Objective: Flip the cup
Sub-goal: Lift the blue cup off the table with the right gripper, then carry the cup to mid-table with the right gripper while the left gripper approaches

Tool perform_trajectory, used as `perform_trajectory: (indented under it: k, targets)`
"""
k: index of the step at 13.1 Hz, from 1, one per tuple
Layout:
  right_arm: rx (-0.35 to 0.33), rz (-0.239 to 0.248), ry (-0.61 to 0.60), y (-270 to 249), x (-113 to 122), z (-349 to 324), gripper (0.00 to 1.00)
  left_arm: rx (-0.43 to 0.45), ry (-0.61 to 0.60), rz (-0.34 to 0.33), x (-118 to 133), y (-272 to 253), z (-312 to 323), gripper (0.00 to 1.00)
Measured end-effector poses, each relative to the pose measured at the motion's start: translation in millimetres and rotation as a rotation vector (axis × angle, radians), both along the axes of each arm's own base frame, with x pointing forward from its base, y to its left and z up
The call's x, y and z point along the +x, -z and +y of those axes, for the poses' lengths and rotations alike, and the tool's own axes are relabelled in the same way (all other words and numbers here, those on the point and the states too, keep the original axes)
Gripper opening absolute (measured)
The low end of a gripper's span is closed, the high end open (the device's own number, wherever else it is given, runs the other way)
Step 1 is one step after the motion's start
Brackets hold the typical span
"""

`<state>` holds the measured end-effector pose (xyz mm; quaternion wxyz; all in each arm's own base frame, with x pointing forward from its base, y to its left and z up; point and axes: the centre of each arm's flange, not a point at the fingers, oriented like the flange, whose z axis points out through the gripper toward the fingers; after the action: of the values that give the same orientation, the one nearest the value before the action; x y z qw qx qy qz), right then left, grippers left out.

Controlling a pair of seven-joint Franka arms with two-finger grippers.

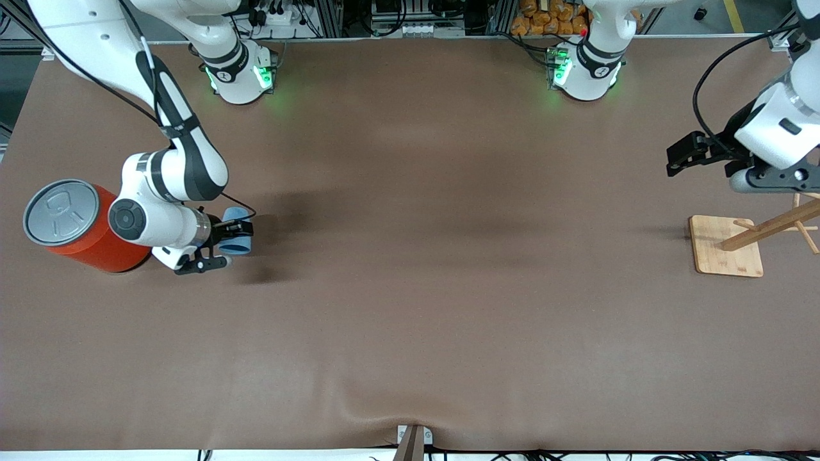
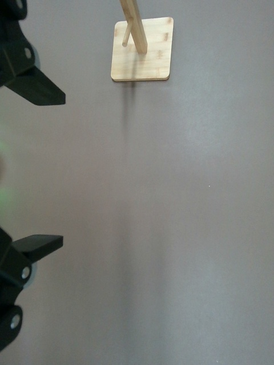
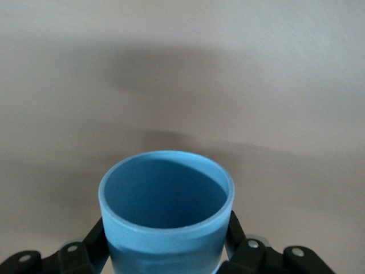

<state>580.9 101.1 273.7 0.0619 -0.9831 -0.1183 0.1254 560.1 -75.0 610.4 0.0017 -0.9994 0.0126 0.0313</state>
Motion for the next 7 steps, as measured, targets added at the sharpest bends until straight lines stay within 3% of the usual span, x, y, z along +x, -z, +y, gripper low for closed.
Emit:
perform_trajectory:
  k: [3,5,7]
  targets:
    - [0.067,-0.075,-0.207,-80,20,89,0.81,-0.006,0.001,0.022,13,23,0,1.00]
    - [0.102,-0.134,-0.332,-109,16,142,0.81,-0.030,-0.002,0.043,28,48,-1,1.00]
    - [0.131,-0.196,-0.533,-115,6,204,0.81,-0.103,-0.016,0.073,41,74,-5,1.00]
